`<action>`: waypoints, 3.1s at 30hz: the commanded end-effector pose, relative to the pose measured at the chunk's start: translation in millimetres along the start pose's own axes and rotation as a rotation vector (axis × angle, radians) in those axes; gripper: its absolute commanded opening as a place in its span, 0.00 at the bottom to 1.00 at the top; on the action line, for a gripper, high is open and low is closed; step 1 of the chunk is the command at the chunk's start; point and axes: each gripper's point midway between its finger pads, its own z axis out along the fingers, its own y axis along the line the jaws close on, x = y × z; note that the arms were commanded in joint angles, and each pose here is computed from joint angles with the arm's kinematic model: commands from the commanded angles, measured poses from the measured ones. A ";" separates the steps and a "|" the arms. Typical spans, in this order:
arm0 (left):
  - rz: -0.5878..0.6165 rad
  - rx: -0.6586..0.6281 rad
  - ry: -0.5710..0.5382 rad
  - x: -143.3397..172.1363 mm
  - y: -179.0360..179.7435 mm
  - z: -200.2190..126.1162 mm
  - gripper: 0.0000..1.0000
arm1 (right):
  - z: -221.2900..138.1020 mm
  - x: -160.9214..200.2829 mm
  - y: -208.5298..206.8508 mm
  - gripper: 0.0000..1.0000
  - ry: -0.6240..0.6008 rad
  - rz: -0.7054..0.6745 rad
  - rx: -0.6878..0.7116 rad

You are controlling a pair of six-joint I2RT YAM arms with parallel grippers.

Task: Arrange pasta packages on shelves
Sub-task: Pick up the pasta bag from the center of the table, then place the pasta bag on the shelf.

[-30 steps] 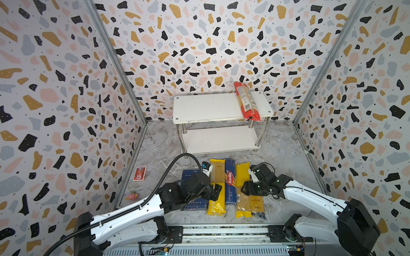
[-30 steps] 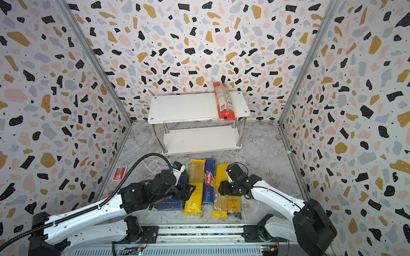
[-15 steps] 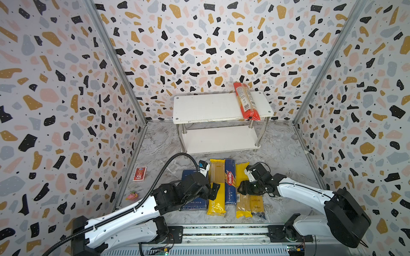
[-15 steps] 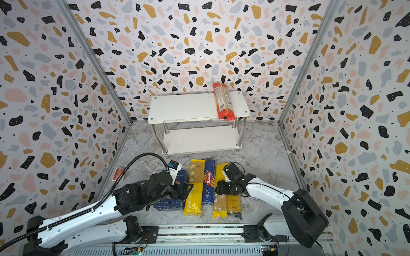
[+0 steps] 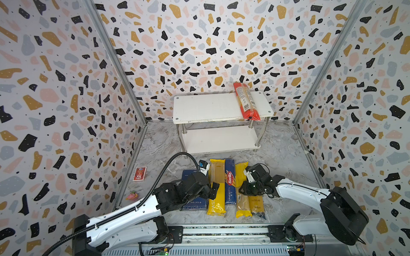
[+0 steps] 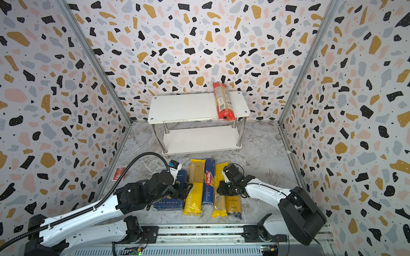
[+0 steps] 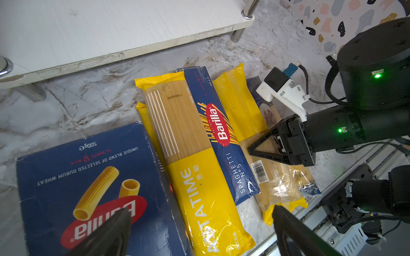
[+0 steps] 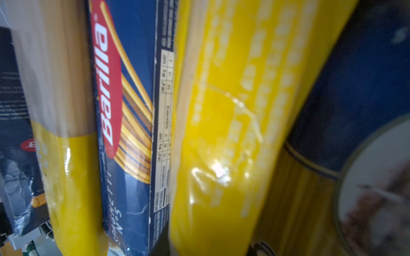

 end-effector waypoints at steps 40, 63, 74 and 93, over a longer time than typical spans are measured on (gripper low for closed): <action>-0.051 -0.094 -0.177 -71.9 6.3 -60.5 0.99 | -242.5 -51.4 178.2 0.12 -0.408 -0.362 -0.462; -0.034 -0.067 -0.221 -98.3 -7.9 -72.1 0.99 | -346.2 -161.4 299.3 0.13 -0.739 -0.647 -0.540; -0.020 -0.084 -0.259 -110.7 -5.2 -86.9 1.00 | -384.5 -266.6 298.6 0.13 -0.885 -0.593 -0.589; -0.026 -0.078 -0.236 -105.1 -9.2 -71.3 0.99 | -321.7 -370.1 263.4 0.14 -0.794 -0.512 -0.707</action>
